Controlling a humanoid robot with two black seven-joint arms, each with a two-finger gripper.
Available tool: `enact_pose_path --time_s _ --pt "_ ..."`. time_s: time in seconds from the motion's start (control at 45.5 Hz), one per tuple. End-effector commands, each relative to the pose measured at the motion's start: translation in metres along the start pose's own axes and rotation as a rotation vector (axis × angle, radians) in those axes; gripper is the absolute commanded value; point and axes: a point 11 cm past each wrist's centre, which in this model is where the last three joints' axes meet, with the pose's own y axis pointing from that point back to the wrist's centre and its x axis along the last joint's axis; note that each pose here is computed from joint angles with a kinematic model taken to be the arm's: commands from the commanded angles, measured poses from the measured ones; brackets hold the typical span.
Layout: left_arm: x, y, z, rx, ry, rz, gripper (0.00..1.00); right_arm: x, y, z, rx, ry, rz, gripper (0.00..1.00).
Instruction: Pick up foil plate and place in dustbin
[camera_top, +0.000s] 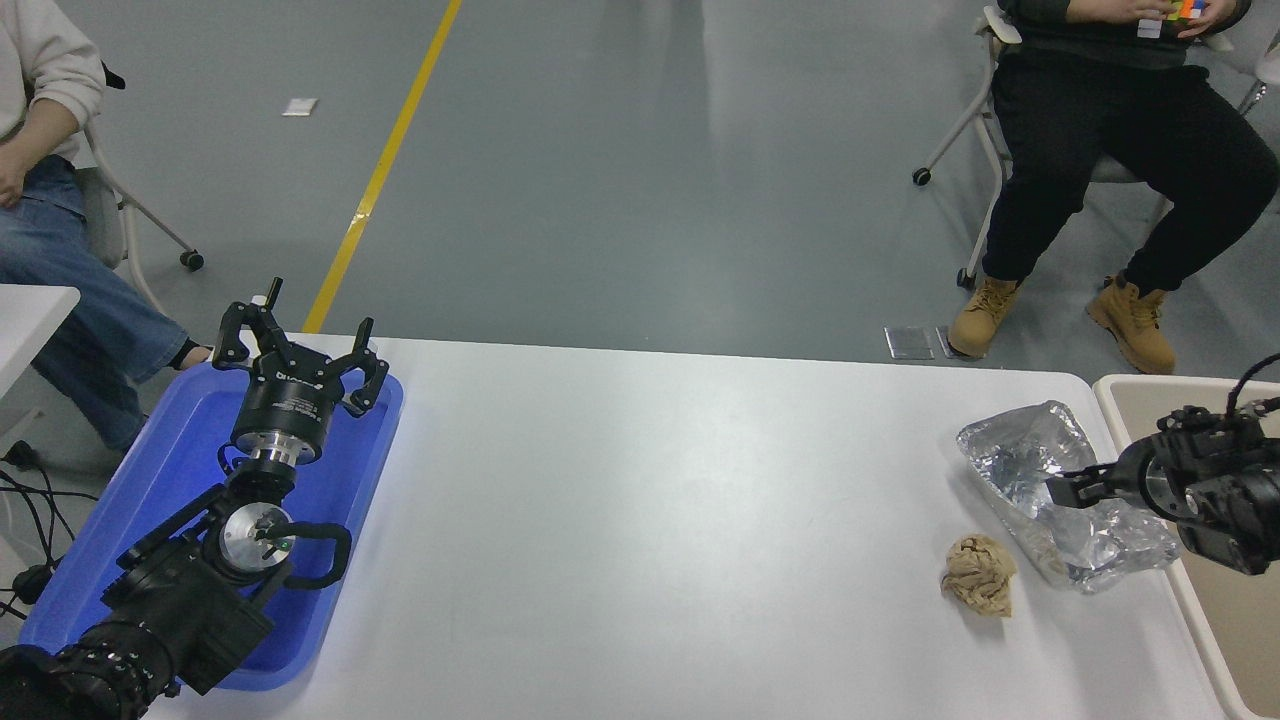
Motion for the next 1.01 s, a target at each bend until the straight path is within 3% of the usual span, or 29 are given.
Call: enact_pose_path --time_s 0.0,0.176,0.637,0.791,0.901,0.989 --pt "0.0 0.0 0.0 0.0 0.0 0.0 1.0 -0.01 -0.006 -0.003 -0.001 -0.028 0.013 0.95" --pt "0.0 0.0 0.0 0.0 0.0 0.0 1.0 -0.019 -0.009 0.0 -0.012 -0.022 0.012 0.88" --pt "0.0 0.0 0.0 0.0 0.001 0.0 1.0 -0.023 -0.01 -0.001 -0.011 -0.017 0.038 0.86" --pt "0.0 -0.001 0.0 -0.001 0.001 -0.001 1.0 -0.026 -0.01 -0.003 -0.009 -0.016 0.034 0.77" --pt "0.0 0.0 0.0 0.0 0.0 0.0 1.0 -0.027 -0.011 -0.005 -0.004 -0.012 0.031 0.58" --pt "0.0 0.0 0.0 0.0 0.0 0.0 1.0 -0.031 -0.011 -0.006 -0.005 -0.011 0.025 0.49"
